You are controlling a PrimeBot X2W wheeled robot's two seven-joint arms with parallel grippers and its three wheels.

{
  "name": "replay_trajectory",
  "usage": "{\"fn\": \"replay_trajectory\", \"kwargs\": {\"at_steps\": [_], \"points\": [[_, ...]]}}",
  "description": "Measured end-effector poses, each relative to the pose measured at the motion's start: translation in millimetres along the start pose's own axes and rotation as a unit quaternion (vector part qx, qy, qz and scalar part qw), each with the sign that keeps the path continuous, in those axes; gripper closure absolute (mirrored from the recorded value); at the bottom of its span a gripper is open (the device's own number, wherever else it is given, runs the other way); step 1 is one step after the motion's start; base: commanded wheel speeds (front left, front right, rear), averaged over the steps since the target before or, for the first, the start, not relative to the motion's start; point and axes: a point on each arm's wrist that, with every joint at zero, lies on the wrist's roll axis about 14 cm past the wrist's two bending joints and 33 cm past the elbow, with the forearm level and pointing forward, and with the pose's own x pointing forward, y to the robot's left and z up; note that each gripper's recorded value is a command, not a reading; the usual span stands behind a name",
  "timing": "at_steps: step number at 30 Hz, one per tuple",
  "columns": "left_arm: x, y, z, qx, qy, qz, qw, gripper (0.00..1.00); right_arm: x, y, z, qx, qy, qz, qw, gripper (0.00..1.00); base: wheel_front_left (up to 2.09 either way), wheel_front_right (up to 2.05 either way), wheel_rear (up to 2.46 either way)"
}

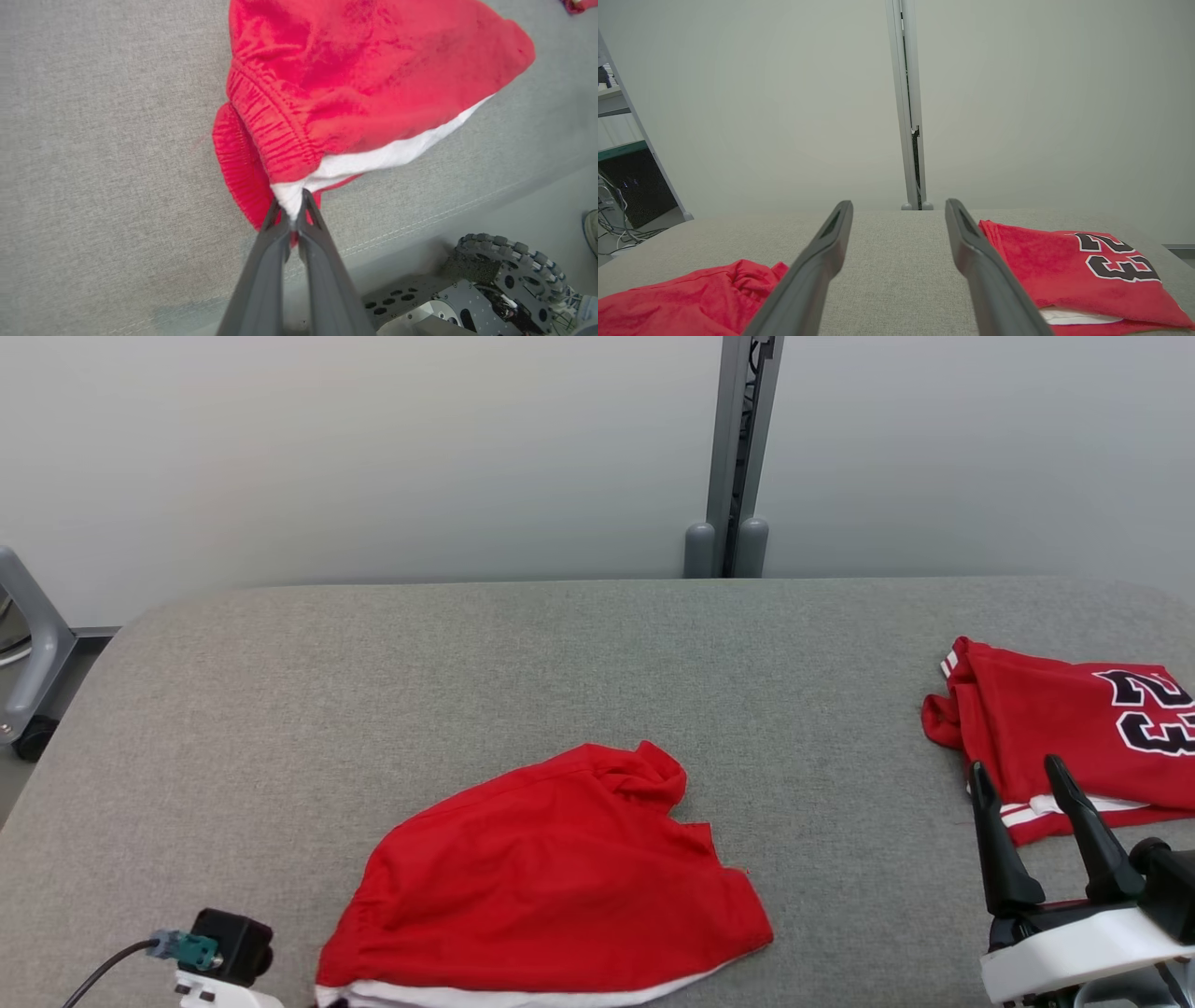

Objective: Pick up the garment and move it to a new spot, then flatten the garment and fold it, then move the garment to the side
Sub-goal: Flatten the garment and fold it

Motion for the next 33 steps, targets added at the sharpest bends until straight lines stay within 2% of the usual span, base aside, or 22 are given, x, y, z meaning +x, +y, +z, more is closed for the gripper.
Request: {"fn": "replay_trajectory", "kwargs": {"at_steps": [2,3,4,5,14,19,22,25,26,27,28,33], "points": [[2.6,12.0,-1.6,0.006,-0.006,0.022,1.000,1.00,-0.5,-0.4,-0.4,-0.001,0.002,0.000,1.000,0.00,0.00,0.00,0.00],[4.1,16.1,-2.9,0.011,-0.005,0.030,0.999,0.73,-1.0,-0.5,-1.1,-0.001,0.005,0.000,1.000,0.00,0.00,0.00,0.00],[5.8,18.2,-3.3,0.012,-0.006,0.034,0.999,0.15,-1.4,-0.5,-1.2,-0.001,0.005,0.000,1.000,0.00,0.00,0.00,0.00],[7.6,19.5,-2.6,0.013,-0.011,0.038,0.999,0.00,-2.0,-0.9,-1.2,-0.001,0.005,-0.001,1.000,0.00,0.00,0.00,0.00],[5.6,37.3,-9.8,0.048,-0.001,0.073,0.996,0.00,-6.4,-3.9,-2.5,0.000,0.010,-0.007,1.000,0.00,0.00,0.00,0.00],[-11.7,47.4,33.6,0.067,-0.095,0.118,0.986,0.00,-7.1,-3.2,-1.7,0.001,0.009,-0.006,1.000,0.00,0.00,0.00,0.00],[-22.8,41.5,62.6,0.070,-0.167,0.129,0.975,0.00,-6.8,0.6,0.6,0.002,0.005,-0.002,1.000,0.00,0.00,0.00,0.00],[-30.7,33.7,72.8,0.070,-0.208,0.134,0.966,0.00,-8.4,3.7,0.9,0.003,0.004,0.002,1.000,0.00,0.00,0.00,0.00],[-40.0,31.8,87.6,0.072,-0.251,0.144,0.955,0.00,-8.4,6.1,1.8,0.003,0.003,0.005,1.000,0.00,0.00,0.00,0.00],[-44.4,31.4,94.5,0.073,-0.271,0.149,0.948,0.00,-8.1,7.3,2.3,0.003,0.002,0.007,1.000,0.00,0.00,0.00,0.00],[-44.4,31.4,94.5,0.073,-0.271,0.149,0.948,0.00,-8.1,7.3,2.3,0.003,0.002,0.007,1.000,0.00,0.00,0.00,0.00],[-66.5,28.5,119.6,0.073,-0.374,0.174,0.908,0.00,-8.6,13.7,-0.4,0.005,0.006,0.016,1.000,0.00,0.00,0.00,0.00]]}}
